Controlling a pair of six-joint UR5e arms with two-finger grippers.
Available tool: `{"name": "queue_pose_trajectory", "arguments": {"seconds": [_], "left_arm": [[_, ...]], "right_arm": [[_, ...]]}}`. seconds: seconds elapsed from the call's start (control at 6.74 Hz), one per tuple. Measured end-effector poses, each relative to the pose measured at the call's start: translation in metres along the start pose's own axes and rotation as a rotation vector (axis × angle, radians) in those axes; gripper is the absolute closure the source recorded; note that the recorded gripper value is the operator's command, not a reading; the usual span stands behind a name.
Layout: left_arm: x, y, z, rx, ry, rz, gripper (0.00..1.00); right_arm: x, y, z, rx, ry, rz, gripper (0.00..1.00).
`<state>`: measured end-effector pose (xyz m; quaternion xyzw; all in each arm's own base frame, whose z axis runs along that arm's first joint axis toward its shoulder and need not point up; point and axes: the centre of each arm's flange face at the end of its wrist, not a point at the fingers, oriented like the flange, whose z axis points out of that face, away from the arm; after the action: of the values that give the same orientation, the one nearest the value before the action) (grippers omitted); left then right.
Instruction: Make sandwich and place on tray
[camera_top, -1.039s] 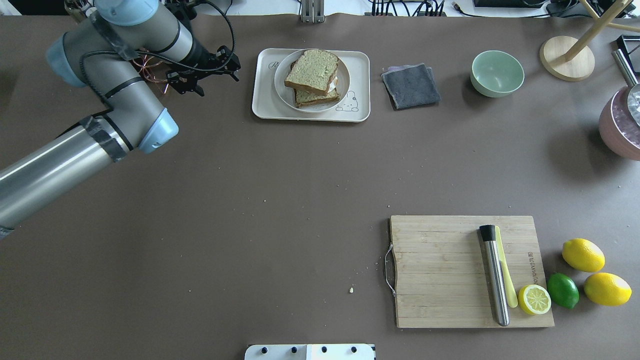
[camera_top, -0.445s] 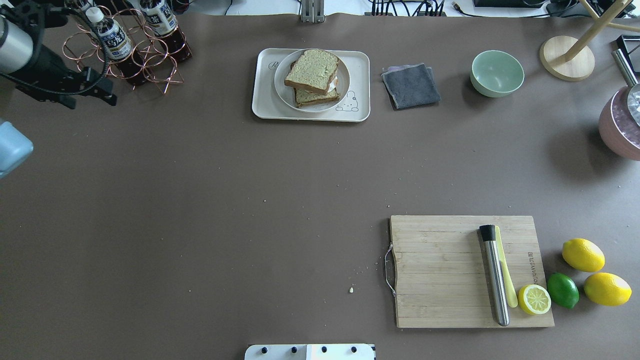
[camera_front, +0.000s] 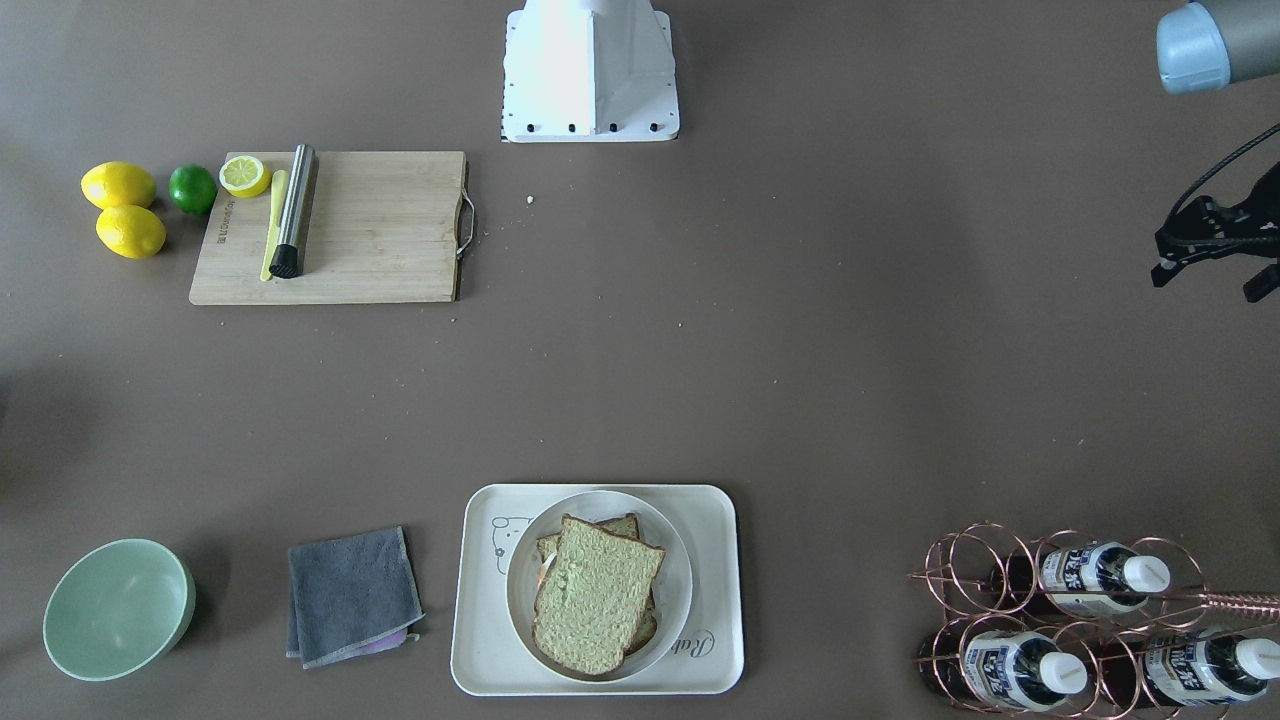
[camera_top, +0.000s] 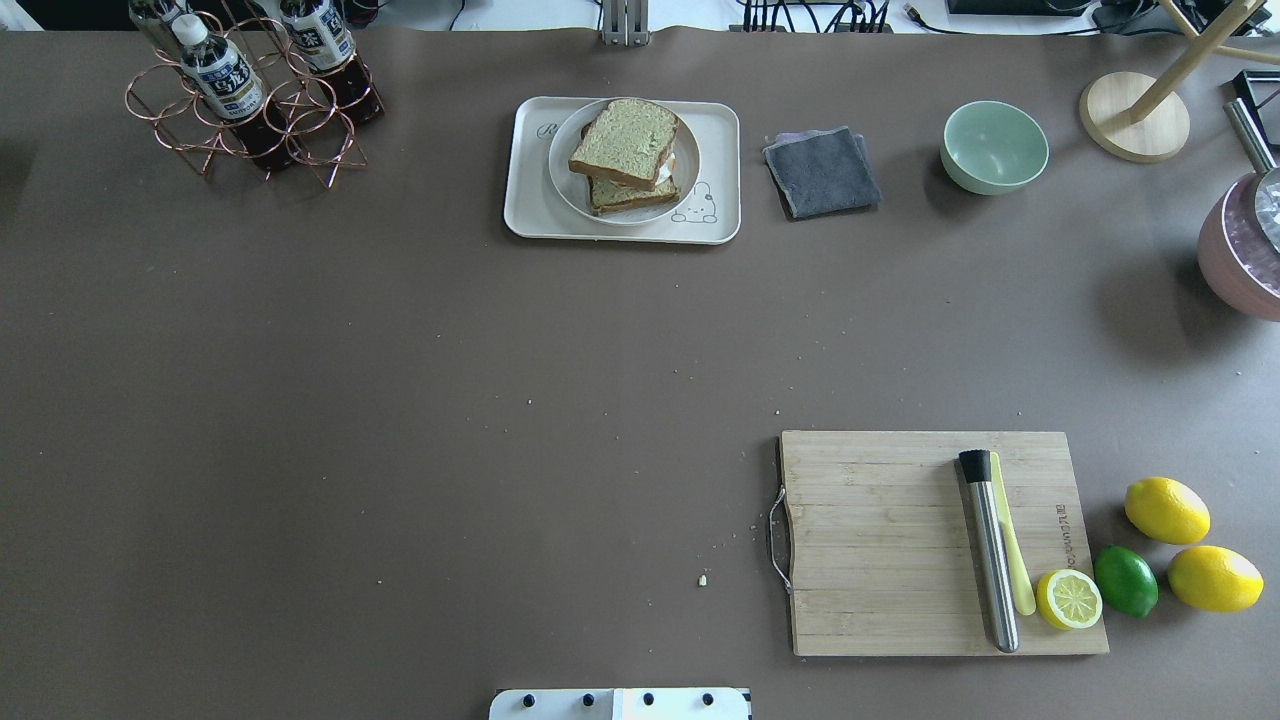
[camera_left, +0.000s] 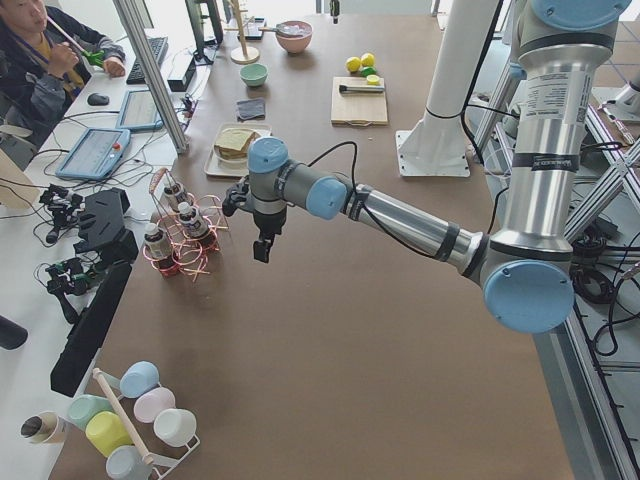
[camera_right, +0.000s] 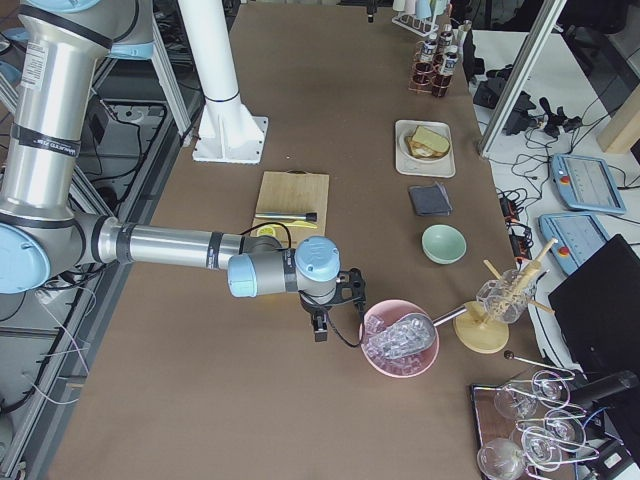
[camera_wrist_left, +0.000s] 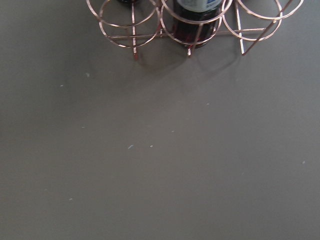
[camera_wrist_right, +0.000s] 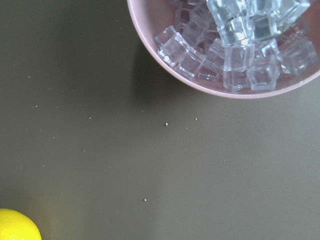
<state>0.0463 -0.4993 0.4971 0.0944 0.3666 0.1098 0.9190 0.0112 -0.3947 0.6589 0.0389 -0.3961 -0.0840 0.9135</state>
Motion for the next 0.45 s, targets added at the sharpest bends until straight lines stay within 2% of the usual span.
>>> {"name": "queue_pose_trajectory", "arguments": {"seconds": [0.45], "left_arm": [[-0.101,0.082,0.005,-0.083,0.008,0.056,0.03]], "right_arm": [[0.005,0.002,0.000,0.000,0.024,-0.007,0.00]]}}
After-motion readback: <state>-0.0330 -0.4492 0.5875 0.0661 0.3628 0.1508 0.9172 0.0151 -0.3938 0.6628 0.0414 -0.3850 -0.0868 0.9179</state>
